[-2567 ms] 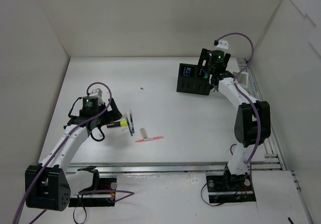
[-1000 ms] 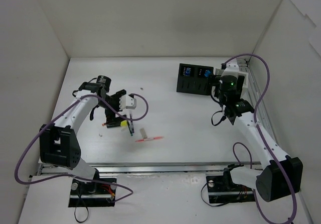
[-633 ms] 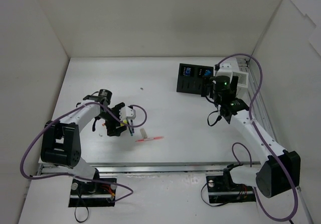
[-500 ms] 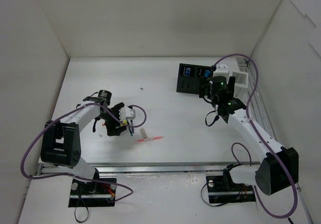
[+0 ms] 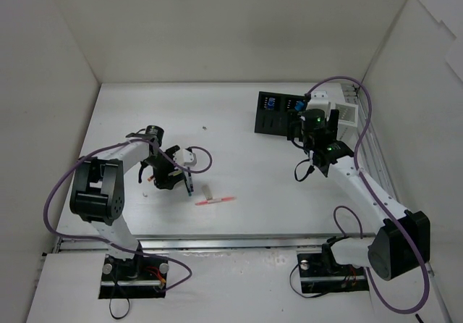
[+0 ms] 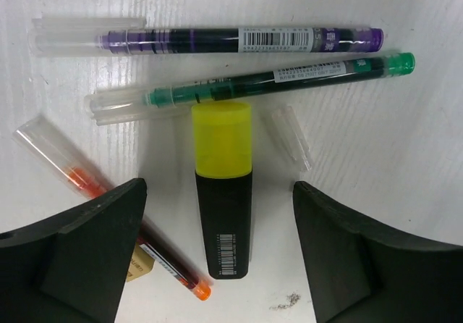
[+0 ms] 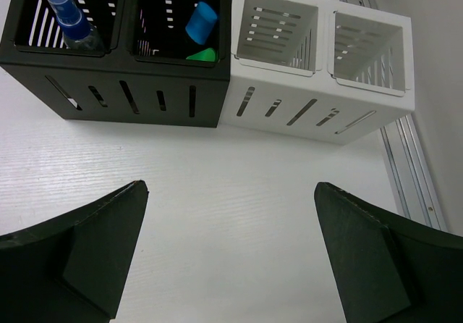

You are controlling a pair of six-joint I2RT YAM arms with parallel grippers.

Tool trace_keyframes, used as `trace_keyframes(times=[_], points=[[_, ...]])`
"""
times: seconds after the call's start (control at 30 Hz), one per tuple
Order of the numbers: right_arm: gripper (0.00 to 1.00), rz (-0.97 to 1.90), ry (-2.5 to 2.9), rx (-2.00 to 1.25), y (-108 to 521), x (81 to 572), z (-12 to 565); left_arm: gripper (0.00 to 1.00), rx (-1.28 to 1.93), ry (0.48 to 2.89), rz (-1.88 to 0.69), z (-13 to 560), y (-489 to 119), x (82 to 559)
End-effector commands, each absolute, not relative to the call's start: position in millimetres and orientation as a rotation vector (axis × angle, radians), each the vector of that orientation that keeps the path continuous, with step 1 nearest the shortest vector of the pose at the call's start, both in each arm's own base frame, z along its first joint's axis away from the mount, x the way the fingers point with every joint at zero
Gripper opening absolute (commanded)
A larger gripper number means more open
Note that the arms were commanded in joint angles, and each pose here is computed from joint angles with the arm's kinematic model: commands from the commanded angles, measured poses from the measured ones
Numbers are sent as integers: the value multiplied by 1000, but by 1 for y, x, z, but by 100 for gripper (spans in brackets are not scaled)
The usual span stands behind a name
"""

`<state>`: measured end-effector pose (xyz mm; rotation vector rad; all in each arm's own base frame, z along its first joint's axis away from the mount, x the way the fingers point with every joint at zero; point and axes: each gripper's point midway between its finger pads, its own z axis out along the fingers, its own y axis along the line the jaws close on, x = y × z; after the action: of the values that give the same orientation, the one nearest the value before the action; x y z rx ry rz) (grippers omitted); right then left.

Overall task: Sort the stationery into containers
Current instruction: Pick up the pen from the center of the board.

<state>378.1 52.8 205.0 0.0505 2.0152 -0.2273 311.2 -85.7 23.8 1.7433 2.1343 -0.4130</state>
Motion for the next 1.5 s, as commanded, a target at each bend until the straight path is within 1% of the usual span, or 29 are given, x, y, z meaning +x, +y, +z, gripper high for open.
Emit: trace_keyframes(times=[0.0, 0.03, 0.07, 0.13, 0.3, 0.5, 0.53, 0.6, 0.63, 0.7, 0.73, 0.8, 0.83, 0.97, 1.0, 1.1, 1.27, 1.33, 1.4, 1.43, 1.47], points=[[98, -228, 1925, 96, 53, 389, 237, 76, 1753, 2117, -393, 36, -83, 314], [98, -228, 1922, 95, 53, 388, 238, 72, 1754, 2119, -390, 35, -82, 313], [98, -226, 1920, 101, 53, 387, 239, 64, 1747, 2116, -380, 35, -82, 312], [98, -222, 1918, 99, 54, 387, 240, 58, 1743, 2119, -364, 34, -80, 310], [98, -173, 1917, 97, 60, 384, 240, 56, 1742, 2123, -341, 30, -76, 301], [98, -109, 1902, 110, 66, 381, 246, 47, 1733, 2136, -367, 30, -77, 296], [98, -96, 1899, 119, 67, 380, 248, 44, 1731, 2141, -370, 30, -77, 295], [98, -80, 1891, 124, 68, 378, 250, 43, 1727, 2144, -374, 29, -77, 294], [98, -77, 1893, 128, 68, 377, 249, 40, 1727, 2148, -377, 29, -77, 293], [98, -65, 1883, 132, 68, 375, 252, 38, 1727, 2148, -377, 29, -77, 291], [98, -61, 1880, 131, 69, 374, 253, 34, 1727, 2144, -374, 29, -77, 290], [98, -55, 1875, 131, 70, 373, 255, 32, 1725, 2142, -368, 29, -77, 290], [98, -53, 1873, 136, 69, 373, 256, 26, 1724, 2138, -364, 29, -77, 290], [98, -39, 1861, 129, 73, 371, 261, 20, 1704, 2137, -348, 34, -77, 296], [98, -41, 1855, 127, 74, 370, 264, 17, 1699, 2131, -351, 44, -79, 299], [98, -30, 1837, 116, 75, 366, 272, 14, 1658, 2121, -364, 65, -74, 304], [98, 17, 1817, 83, 84, 361, 281, 12, 1581, 2076, -213, 112, -56, 329], [98, 55, 1820, 59, 93, 361, 283, 11, 1550, 2024, -168, 141, -58, 339], [98, 119, 1829, 37, 107, 361, 281, 12, 1518, 1953, -202, 167, -70, 343], [98, 149, 1828, 28, 113, 361, 280, 12, 1483, 1903, -192, 189, -75, 354], [98, 183, 1833, 11, 122, 363, 276, 12, 1456, 1851, -244, 202, -86, 356]])
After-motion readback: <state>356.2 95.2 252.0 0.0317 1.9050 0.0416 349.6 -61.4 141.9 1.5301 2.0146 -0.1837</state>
